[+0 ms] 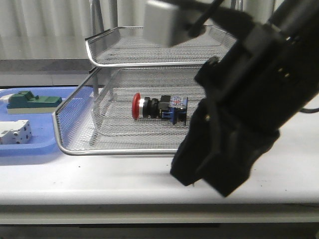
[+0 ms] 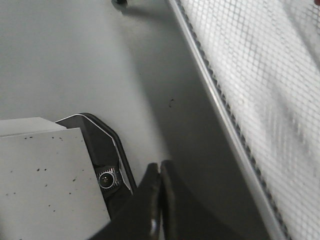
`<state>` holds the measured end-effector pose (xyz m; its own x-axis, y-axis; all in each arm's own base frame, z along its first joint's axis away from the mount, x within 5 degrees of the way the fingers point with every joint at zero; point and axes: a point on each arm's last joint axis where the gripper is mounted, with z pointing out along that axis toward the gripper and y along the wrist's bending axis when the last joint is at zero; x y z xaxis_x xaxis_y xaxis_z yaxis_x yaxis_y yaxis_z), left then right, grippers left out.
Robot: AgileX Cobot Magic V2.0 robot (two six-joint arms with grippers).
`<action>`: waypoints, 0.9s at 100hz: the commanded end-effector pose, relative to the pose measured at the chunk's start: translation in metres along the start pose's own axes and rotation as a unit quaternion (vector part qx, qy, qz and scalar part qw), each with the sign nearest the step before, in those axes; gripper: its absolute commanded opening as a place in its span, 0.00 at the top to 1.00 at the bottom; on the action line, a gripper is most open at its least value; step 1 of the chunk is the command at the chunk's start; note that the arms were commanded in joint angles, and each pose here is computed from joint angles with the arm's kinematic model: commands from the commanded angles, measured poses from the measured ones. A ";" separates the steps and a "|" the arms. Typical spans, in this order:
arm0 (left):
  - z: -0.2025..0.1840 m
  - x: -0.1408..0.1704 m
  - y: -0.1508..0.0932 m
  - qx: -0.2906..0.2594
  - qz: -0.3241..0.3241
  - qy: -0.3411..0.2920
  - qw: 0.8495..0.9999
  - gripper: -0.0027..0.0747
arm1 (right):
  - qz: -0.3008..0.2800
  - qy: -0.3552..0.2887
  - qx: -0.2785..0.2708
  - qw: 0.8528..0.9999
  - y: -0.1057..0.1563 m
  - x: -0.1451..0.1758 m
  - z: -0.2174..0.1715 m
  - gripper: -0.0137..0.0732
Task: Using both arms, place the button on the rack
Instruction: 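Bring the right gripper to the front edge of the pulled-out tier, then push the middle tier back into the rack with the right gripper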
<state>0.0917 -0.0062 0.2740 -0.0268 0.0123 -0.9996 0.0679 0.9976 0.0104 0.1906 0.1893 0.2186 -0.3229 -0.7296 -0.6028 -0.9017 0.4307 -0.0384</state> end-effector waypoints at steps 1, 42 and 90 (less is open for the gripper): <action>0.000 -0.015 0.003 -0.017 -0.008 -0.044 0.999 0.99 | -0.006 -0.044 0.034 0.998 -0.005 -0.017 0.004 0.92; 0.000 -0.015 0.003 -0.017 -0.008 -0.044 0.999 0.99 | 0.002 -0.051 0.064 0.997 -0.024 -0.032 0.032 0.92; 0.000 -0.015 0.003 -0.017 -0.008 -0.044 0.999 0.99 | 0.069 -0.065 0.147 0.985 -0.106 -0.035 0.026 0.92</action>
<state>0.0917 -0.0062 0.2740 -0.0268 0.0123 -0.9996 0.0679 0.9976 0.0104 0.2849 0.1875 0.2009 -0.4278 -0.6285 -0.6496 -0.7662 0.6334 -0.1082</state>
